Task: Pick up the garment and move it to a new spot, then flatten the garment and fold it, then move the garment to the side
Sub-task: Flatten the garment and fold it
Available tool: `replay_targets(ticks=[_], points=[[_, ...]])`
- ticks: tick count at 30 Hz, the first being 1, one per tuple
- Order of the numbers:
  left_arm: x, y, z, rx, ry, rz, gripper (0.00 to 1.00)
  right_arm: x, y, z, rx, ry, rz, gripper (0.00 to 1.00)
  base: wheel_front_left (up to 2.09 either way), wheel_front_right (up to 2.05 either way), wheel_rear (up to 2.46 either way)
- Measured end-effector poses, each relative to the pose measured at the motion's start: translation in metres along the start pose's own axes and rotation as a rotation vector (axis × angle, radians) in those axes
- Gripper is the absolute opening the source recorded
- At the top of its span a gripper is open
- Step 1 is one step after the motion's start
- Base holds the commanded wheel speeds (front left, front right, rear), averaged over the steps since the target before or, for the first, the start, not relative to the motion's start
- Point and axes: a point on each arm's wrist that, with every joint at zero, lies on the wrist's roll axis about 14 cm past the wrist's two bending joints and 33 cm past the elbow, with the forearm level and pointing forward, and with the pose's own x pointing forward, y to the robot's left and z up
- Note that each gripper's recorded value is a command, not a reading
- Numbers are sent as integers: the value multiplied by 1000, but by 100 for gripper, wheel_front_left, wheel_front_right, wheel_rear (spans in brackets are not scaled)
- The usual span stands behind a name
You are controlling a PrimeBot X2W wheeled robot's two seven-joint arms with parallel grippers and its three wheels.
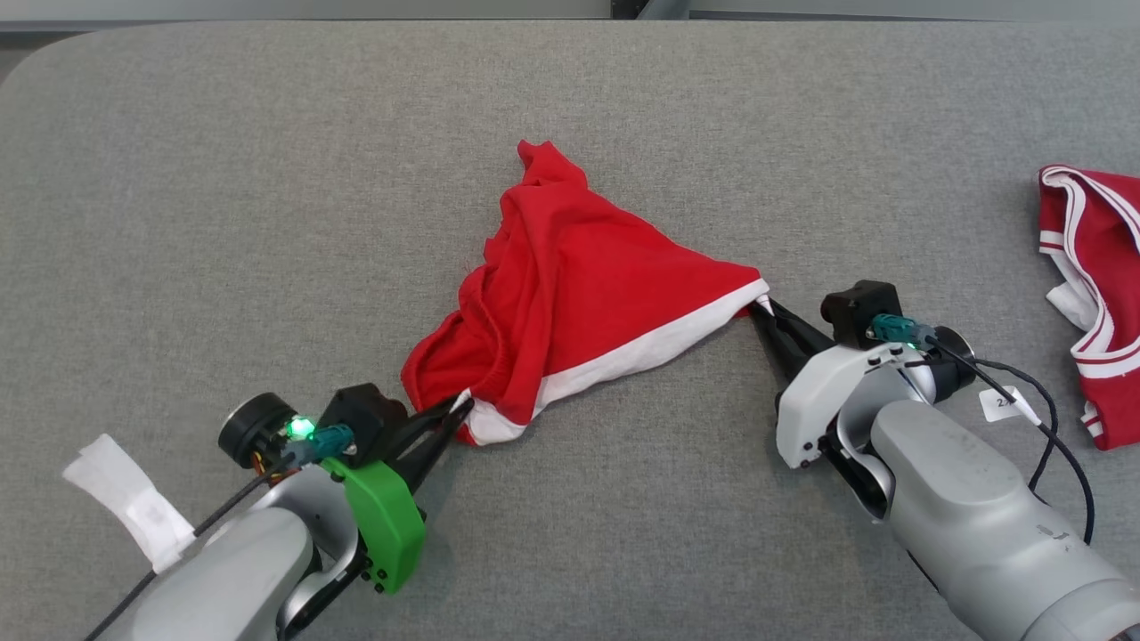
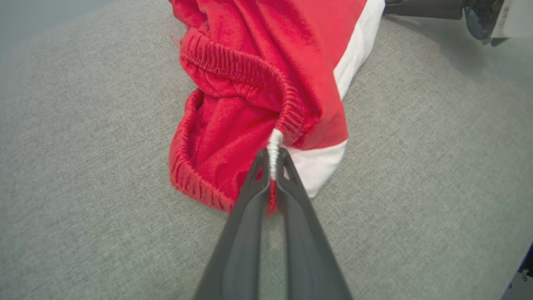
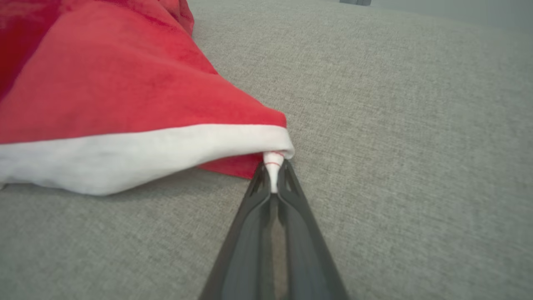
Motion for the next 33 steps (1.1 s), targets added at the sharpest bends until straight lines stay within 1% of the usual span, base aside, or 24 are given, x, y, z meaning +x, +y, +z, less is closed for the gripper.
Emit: replay_targets(ticks=[1, 5, 6, 8, 10, 14, 18, 22, 24, 25, 27, 29, 30, 33], points=[[-2, 8, 8, -13, -33, 24, 0, -3, -4, 3, 0, -7, -8, 0, 0, 0, 0], [-7, 23, 34, -65, -138, 77, 0, -11, -14, 14, -30, -37, -12, 0, 0, 0, 0], [-7, 23, 34, -65, -138, 77, 0, -11, -14, 14, -30, -37, -12, 0, 0, 0, 0], [-12, 32, 47, -88, -189, 109, 0, -18, -16, 19, -53, -52, -6, 0, 0, 0, 0], [-18, 35, 61, -129, -243, 122, 0, -25, -19, 26, -75, -75, 2, 0, 0, 0, 0], [-28, 32, 90, -193, -358, 121, 0, -41, -22, 50, -122, -144, 29, 0, 0, 0, 0], [-43, 28, 123, -249, -470, 118, 0, -65, -31, 84, -201, -211, 53, 0, 0, 0, 0], [-60, 26, 155, -318, -552, 101, 0, -94, -43, 118, -328, -220, 62, 0, 0, 0, 0], [-69, 27, 171, -339, -588, 95, 0, -108, -41, 137, -373, -229, 77, 0, 0, 0, 0], [-72, 28, 177, -357, -600, 94, 0, -114, -39, 145, -383, -230, 84, 0, 0, 0, 0], [-81, 31, 190, -358, -620, 94, 0, -127, -31, 161, -390, -233, 110, 0, 0, 0, 0], [-90, 41, 206, -364, -651, 117, 0, -139, -24, 178, -366, -239, 133, 0, 0, 0, 0], [-93, 45, 215, -351, -661, 123, 0, -144, -25, 186, -367, -239, 131, 0, 0, 0, 0], [-99, 57, 238, -333, -681, 134, 0, -156, -35, 218, -422, -273, 95, 0, 0, 0, 0]])
